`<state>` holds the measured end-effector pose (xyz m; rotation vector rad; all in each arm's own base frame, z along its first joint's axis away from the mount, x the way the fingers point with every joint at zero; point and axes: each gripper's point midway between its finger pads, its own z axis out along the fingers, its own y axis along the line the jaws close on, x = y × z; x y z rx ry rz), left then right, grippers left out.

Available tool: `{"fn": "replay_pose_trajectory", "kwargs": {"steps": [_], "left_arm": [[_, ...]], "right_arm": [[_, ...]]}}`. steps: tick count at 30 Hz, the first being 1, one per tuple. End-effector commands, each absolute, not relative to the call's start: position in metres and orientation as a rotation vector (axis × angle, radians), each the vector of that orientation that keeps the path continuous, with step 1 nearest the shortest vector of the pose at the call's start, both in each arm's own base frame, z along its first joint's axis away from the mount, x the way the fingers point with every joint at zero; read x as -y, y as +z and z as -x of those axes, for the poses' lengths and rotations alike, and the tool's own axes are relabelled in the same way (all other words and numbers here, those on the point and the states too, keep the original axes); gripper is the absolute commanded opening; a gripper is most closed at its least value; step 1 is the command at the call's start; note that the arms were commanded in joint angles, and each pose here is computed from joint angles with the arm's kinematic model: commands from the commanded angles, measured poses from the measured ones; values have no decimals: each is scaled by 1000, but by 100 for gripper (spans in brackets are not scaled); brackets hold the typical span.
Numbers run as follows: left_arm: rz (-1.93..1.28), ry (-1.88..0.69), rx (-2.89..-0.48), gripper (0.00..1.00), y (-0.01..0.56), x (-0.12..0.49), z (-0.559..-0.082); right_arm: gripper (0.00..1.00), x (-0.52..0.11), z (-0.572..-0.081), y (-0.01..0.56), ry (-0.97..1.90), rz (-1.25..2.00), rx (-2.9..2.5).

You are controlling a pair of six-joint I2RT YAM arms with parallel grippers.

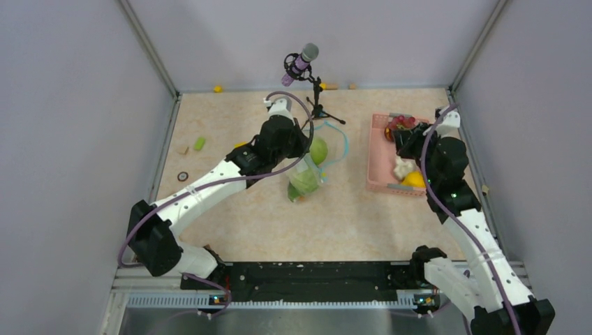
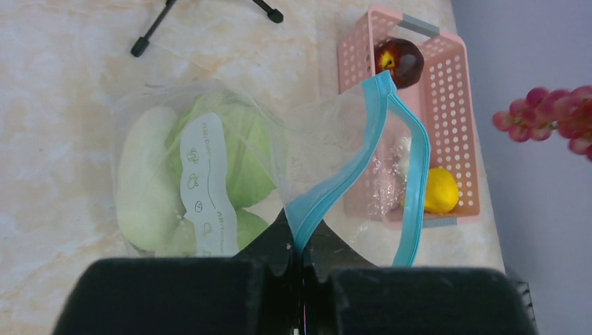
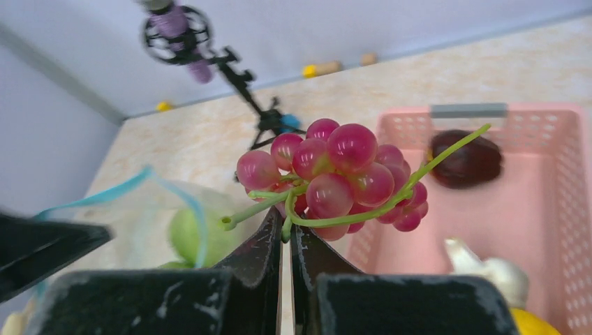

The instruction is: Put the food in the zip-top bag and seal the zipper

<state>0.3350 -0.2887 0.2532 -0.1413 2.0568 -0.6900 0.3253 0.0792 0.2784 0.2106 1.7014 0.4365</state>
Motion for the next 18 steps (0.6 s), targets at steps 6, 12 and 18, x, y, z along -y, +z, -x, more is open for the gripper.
{"fn": "replay_pose_trajectory", "kwargs": {"steps": [6,12,18], "left_arm": [[-24,-886,-1977,0,282,324,-329],[-52,-900,-1998,0,278,329,-328],[-85,-913,-2007,0,279,335,-327]], "right_arm": [[0,-182,-251,372,994,432,-1443],[0,-213,-219,373,1285,677,-1351],[0,-227,-220,359,1375,728,-1361]]}}
